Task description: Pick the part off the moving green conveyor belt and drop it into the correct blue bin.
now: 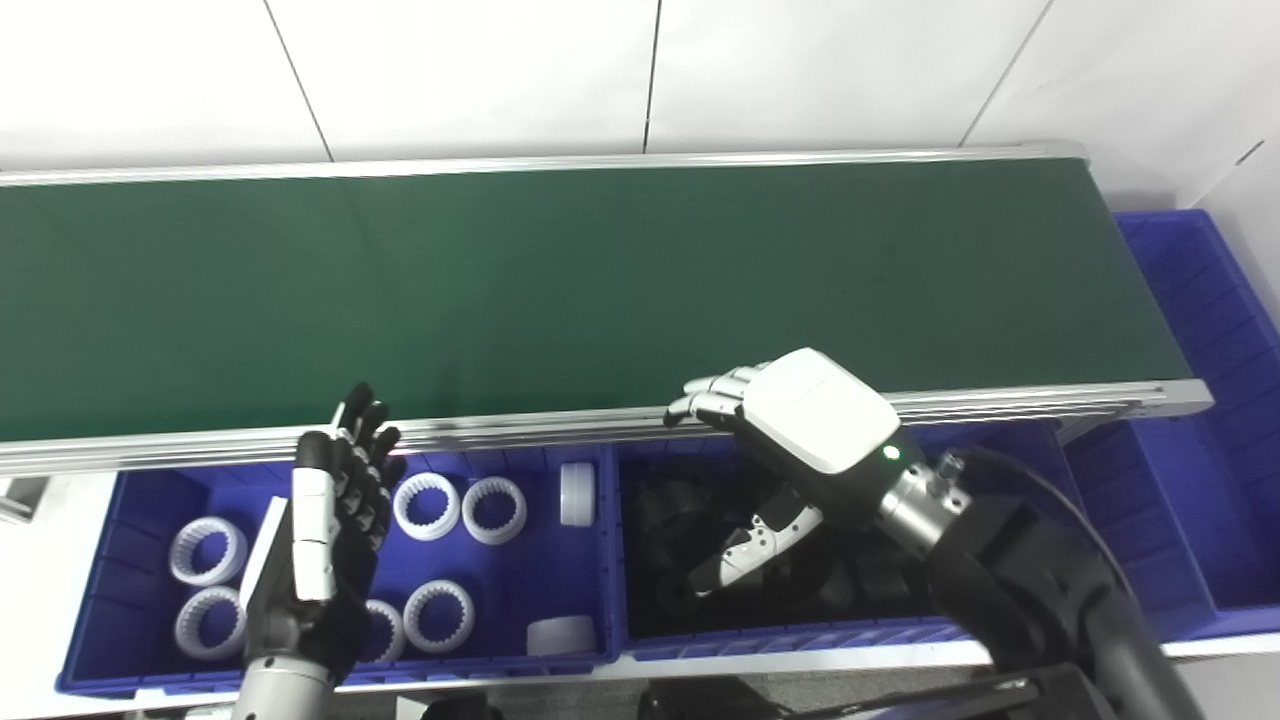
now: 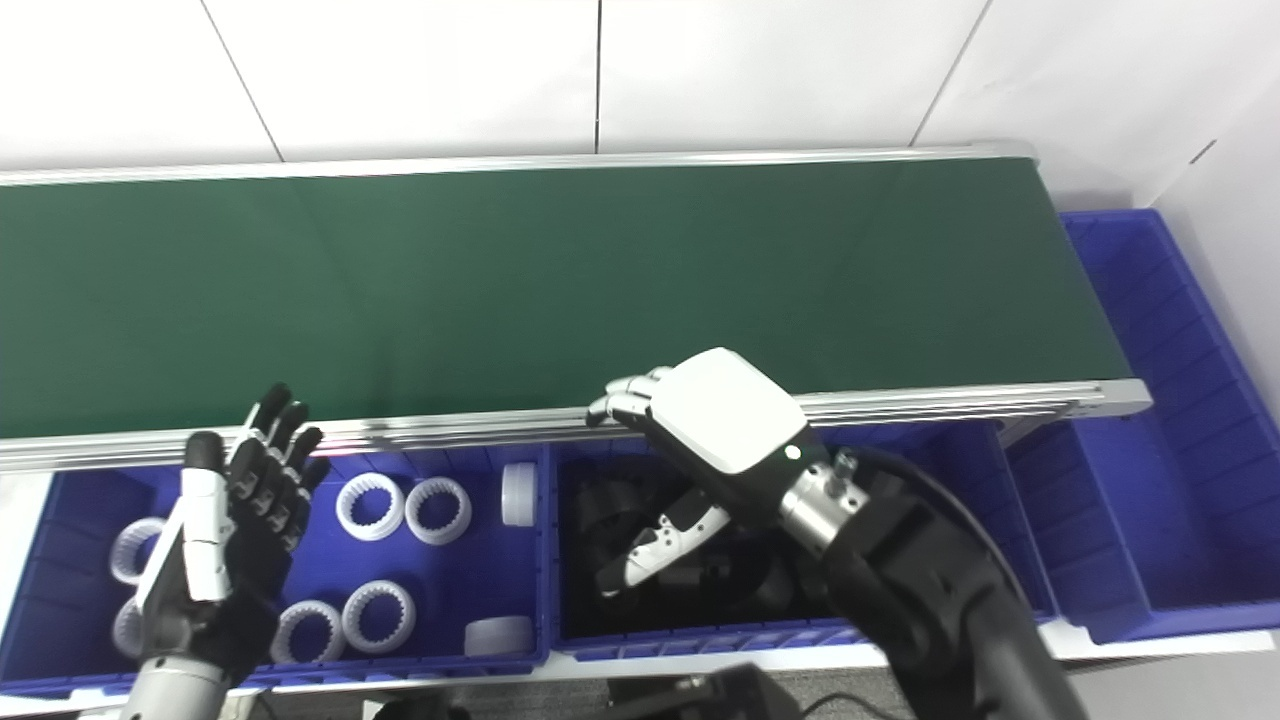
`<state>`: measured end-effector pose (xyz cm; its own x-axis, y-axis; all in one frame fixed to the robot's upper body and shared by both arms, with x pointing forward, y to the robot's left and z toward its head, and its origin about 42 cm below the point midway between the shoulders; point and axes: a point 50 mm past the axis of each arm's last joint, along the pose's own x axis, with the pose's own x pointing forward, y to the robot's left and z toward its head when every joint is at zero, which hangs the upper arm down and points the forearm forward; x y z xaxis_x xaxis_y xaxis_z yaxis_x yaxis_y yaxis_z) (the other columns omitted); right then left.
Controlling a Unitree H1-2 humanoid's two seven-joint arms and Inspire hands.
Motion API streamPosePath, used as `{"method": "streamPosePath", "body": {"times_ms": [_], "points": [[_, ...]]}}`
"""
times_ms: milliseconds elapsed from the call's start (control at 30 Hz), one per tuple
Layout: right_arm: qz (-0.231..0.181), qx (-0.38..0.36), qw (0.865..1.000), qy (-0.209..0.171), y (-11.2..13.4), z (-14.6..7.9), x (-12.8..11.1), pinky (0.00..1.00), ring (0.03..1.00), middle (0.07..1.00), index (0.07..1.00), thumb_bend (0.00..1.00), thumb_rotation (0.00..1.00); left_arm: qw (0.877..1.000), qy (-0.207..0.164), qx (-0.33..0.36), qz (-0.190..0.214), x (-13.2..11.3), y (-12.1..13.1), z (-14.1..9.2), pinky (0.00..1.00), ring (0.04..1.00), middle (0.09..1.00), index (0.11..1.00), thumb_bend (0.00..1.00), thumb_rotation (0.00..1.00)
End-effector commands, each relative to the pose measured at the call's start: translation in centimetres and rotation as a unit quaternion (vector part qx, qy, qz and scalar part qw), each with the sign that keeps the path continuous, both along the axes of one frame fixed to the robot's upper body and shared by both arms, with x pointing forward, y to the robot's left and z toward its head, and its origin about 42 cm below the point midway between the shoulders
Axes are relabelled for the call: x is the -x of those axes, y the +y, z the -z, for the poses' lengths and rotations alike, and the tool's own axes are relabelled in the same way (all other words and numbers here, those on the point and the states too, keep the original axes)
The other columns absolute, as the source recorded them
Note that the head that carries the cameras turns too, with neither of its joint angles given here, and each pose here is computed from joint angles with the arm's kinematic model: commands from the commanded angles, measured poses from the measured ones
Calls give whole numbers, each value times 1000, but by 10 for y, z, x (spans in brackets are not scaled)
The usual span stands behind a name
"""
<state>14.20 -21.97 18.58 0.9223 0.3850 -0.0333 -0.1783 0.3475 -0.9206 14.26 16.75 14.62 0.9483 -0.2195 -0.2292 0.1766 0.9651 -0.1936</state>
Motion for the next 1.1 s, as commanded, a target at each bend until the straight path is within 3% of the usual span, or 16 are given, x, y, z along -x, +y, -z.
{"method": "streamPosePath", "body": {"times_ms": [0, 33, 67, 100, 167, 233, 300, 433, 533, 633, 767, 1067], "points": [[57, -78, 995, -15, 4, 0, 14, 587, 768, 862, 826, 968, 951, 999, -51, -12, -10, 0, -3, -7, 1000, 996, 1000, 1000, 589, 927], [88, -123, 988, -7, 8, 7, 20, 586, 770, 861, 830, 983, 977, 997, -69, -28, -8, -1, -4, -6, 1000, 999, 1000, 1000, 569, 941], [131, -187, 973, 8, 15, 19, 27, 595, 778, 864, 840, 980, 983, 995, -91, -45, -5, -1, -4, -6, 1000, 1000, 1000, 1000, 562, 956], [161, -230, 959, 17, 20, 27, 31, 661, 822, 878, 860, 964, 984, 993, -105, -56, -3, -2, -4, -6, 1000, 1000, 1000, 1000, 552, 978], [223, -323, 919, 43, 33, 42, 38, 704, 838, 895, 887, 942, 992, 988, -131, -76, -5, -3, -5, -4, 1000, 1000, 1000, 1000, 551, 989], [269, -412, 868, 67, 50, 58, 43, 758, 853, 913, 906, 951, 987, 984, -152, -90, -14, -6, -5, -1, 1000, 996, 1000, 1000, 556, 992], [291, -466, 832, 72, 60, 73, 44, 778, 871, 939, 967, 924, 998, 982, -163, -96, -22, -8, -5, 1, 1000, 1000, 1000, 1000, 585, 993], [297, -512, 804, 47, 55, 96, 45, 870, 921, 978, 999, 894, 1000, 975, -191, -111, -34, -10, -4, 6, 1000, 1000, 1000, 1000, 571, 999], [291, -541, 789, 36, 52, 106, 46, 923, 947, 998, 1000, 888, 1000, 968, -209, -135, -42, -10, -2, 11, 1000, 1000, 1000, 1000, 563, 1000], [289, -551, 782, 34, 52, 113, 46, 923, 934, 994, 1000, 917, 1000, 962, -222, -154, -46, -10, -1, 14, 1000, 1000, 1000, 1000, 557, 1000], [287, -547, 786, 34, 55, 119, 47, 910, 927, 986, 1000, 908, 1000, 960, -224, -162, -38, -4, 1, 20, 1000, 1000, 1000, 1000, 492, 1000], [271, -543, 794, 38, 56, 126, 48, 914, 929, 990, 1000, 844, 1000, 955, -234, -183, -8, 11, -5, 23, 994, 1000, 1000, 1000, 478, 1000]]}}
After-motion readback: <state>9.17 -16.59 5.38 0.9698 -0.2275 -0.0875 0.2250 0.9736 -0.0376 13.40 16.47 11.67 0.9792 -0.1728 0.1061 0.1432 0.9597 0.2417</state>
